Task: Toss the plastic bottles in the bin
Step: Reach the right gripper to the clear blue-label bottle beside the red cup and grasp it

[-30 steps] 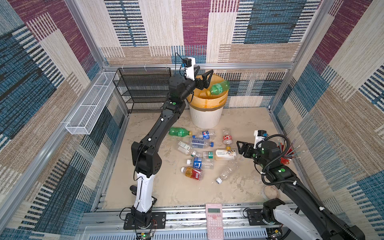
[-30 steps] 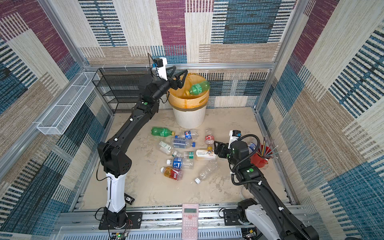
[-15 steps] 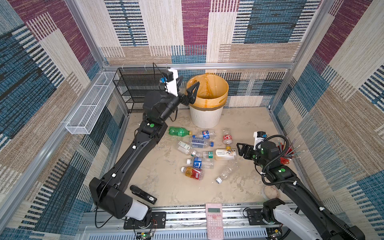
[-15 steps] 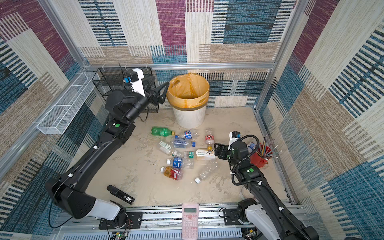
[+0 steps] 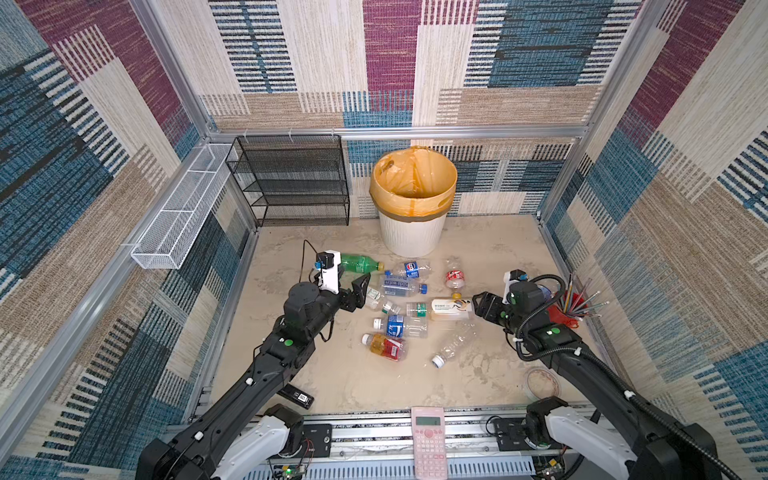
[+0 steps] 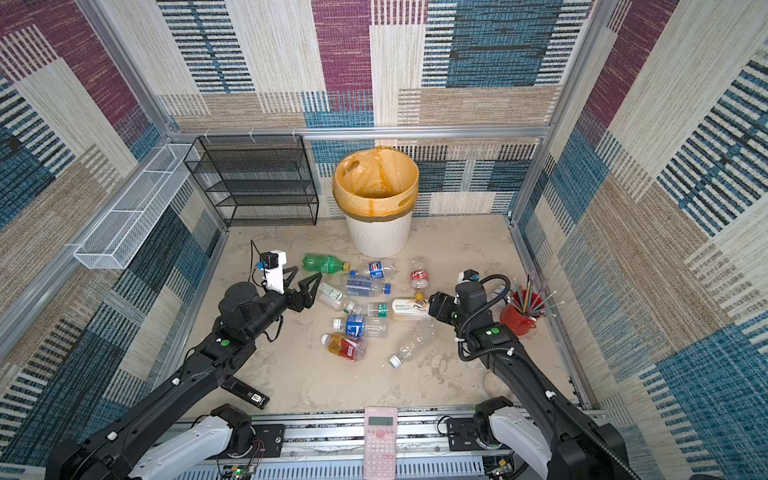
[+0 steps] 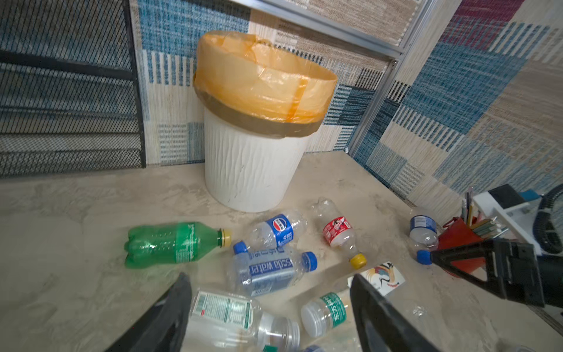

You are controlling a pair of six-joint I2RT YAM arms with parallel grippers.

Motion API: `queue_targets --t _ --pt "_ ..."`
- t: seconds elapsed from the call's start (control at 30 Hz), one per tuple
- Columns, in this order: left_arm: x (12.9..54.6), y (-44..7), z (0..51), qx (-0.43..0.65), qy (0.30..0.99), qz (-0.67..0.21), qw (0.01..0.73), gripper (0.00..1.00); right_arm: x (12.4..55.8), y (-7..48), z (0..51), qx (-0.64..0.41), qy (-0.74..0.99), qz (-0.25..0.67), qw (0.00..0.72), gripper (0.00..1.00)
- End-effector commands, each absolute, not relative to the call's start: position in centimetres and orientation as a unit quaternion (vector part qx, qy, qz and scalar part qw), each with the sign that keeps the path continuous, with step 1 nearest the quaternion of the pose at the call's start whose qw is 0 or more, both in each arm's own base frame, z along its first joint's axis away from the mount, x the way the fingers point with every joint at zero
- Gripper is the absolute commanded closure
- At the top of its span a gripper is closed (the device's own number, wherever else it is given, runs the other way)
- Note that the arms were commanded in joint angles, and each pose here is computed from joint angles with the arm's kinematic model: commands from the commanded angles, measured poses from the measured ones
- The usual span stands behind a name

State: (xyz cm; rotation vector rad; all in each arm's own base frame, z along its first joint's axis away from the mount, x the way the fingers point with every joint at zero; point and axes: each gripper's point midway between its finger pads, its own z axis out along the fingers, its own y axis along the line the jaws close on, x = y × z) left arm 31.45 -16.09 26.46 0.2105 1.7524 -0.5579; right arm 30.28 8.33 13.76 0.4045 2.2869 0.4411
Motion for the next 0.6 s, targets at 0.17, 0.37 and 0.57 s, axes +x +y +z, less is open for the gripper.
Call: queue_targets --t 0.17,0.37,0.57 --pt "29.9 -14.2 23.1 0.033 0.803 -0.231 0.549 0.2 32.7 3.8 12.8 0.227 0.914 0.002 0.336 0.21" --pt "29.3 -14.3 21.8 0.005 0.821 -0.254 0.512 0.23 35.3 1.6 12.8 0.236 0.913 -0.101 0.317 0.21" --pt "28.6 -14.9 21.2 -0.004 0.826 -0.279 0.49 0.25 37.9 0.3 11.7 0.241 0.911 -0.173 0.286 0.2"
